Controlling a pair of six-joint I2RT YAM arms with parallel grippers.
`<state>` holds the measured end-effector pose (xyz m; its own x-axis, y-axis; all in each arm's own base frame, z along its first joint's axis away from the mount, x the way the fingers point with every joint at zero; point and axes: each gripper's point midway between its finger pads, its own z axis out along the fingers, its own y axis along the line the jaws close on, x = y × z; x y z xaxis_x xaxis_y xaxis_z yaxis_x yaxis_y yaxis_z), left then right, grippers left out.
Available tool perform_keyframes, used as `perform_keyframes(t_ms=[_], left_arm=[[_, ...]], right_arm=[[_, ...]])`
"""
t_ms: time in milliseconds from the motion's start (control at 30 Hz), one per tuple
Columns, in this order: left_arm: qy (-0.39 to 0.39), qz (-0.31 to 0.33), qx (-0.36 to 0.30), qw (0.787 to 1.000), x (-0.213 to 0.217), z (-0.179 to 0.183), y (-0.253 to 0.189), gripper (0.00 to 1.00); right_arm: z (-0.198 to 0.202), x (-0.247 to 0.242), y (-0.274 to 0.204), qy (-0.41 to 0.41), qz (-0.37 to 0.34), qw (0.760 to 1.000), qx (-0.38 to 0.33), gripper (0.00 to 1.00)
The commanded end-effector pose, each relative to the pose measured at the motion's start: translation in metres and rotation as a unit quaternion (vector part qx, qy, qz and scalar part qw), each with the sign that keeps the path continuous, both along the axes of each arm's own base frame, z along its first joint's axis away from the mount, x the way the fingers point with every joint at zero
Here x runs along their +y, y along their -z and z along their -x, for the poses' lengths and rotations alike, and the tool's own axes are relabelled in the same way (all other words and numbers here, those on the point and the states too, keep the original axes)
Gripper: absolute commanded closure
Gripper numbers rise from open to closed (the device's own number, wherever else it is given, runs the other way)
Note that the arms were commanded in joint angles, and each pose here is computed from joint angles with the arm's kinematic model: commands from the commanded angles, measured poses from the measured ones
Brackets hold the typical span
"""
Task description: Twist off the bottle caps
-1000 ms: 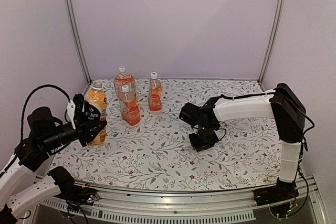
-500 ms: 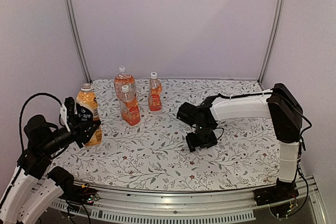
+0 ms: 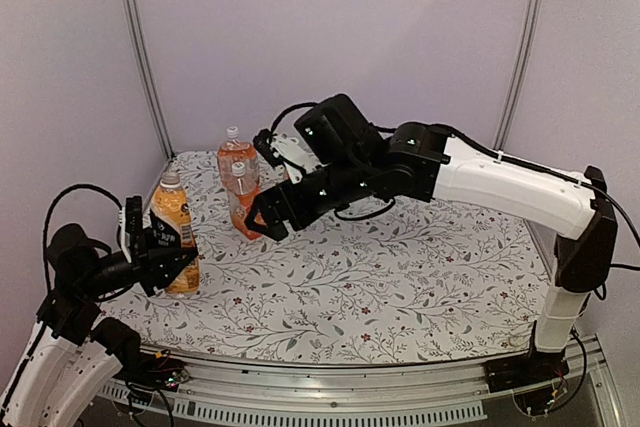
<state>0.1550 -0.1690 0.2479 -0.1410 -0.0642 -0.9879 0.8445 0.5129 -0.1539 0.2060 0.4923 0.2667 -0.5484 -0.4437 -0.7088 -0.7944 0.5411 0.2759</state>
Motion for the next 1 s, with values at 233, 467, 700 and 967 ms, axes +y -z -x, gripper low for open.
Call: perform_keyframes(t_ms=[233,467,700,967], left_arm=[[0.047,0.009,-0.006,0.999,-0.007,0.013,-0.002,0.81],[0.048,0.009,-0.004,0.999,-0.007,0.013,-0.001,0.81],[0.042,0.008,-0.003,0.999,-0.006,0.011,-0.001,0.81],[0.037,0.009,-0.003,0.999,-0.005,0.009,-0.001,0.81]], right_arm=[[0.043,0.112,-0.149,-0.139,-0.314,0.939,-0.019,0.09],[0.042,0.140,-0.124,-0.138,-0.313,0.940,0.014,0.22],[0.047,0.152,-0.098,-0.151,-0.300,0.941,0.043,0.61],[0.050,0.151,-0.088,-0.154,-0.291,0.943,0.058,1.00]])
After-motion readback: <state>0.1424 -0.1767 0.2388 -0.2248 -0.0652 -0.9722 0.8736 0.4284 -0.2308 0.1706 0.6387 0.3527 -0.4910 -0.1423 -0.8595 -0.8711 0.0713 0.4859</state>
